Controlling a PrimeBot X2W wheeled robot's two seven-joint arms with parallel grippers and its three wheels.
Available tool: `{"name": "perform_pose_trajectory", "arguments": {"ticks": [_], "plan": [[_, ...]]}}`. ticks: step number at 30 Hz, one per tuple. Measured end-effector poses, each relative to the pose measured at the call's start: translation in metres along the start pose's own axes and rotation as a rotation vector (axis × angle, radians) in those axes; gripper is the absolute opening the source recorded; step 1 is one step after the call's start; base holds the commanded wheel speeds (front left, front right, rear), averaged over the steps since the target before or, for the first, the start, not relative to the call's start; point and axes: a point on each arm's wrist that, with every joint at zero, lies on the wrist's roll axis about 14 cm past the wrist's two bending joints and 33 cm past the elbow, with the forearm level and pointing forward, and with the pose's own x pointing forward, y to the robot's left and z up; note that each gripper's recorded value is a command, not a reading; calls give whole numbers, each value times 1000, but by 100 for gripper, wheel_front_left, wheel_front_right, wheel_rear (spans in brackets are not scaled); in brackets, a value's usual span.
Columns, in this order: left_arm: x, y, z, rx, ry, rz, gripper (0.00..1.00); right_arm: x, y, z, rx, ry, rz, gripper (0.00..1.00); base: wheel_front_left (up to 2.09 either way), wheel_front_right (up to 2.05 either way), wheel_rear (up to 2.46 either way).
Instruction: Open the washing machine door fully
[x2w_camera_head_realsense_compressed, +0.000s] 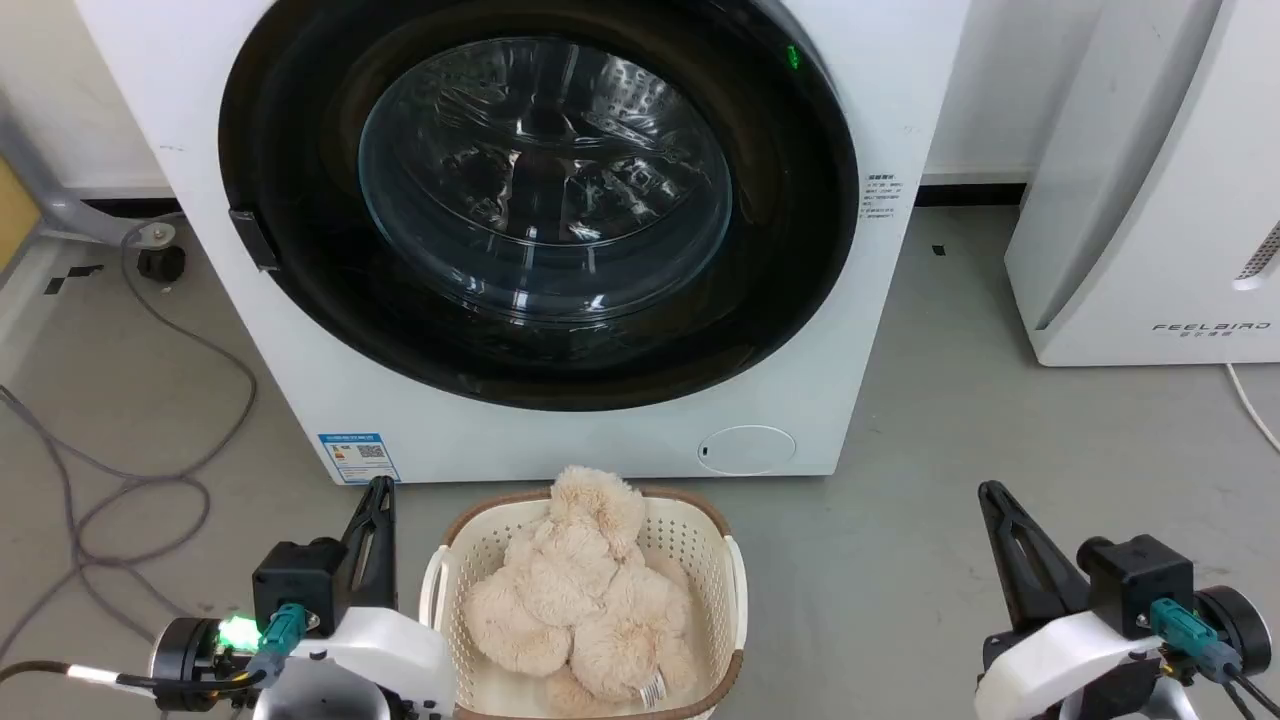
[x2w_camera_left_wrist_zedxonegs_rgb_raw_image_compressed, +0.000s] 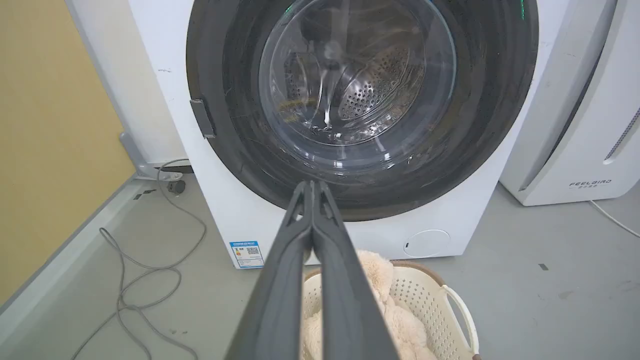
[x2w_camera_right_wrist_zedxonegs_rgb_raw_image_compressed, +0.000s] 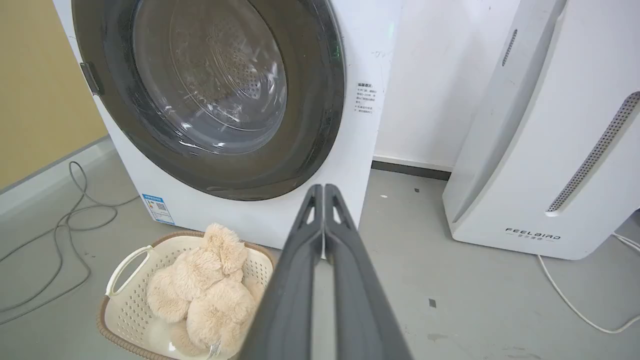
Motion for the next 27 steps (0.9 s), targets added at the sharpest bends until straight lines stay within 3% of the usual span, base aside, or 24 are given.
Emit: {"name": "perform_pose_trajectory", "arguments": {"ticks": [23, 24, 25, 26, 27], "plan": [[0, 0, 0, 0, 0, 0, 0, 0, 0, 0, 0, 0, 0, 0, 0, 0, 0], [0, 0, 0, 0, 0, 0, 100, 0, 0, 0, 0, 0, 0, 100, 0, 0, 0], [0, 0, 0, 0, 0, 0, 100, 0, 0, 0, 1, 0, 0, 100, 0, 0, 0], [0, 0, 0, 0, 0, -1, 0, 0, 0, 0, 1, 0, 1, 0, 0, 0, 0], [0, 0, 0, 0, 0, -1, 100, 0, 0, 0, 1, 1, 1, 100, 0, 0, 0]]}}
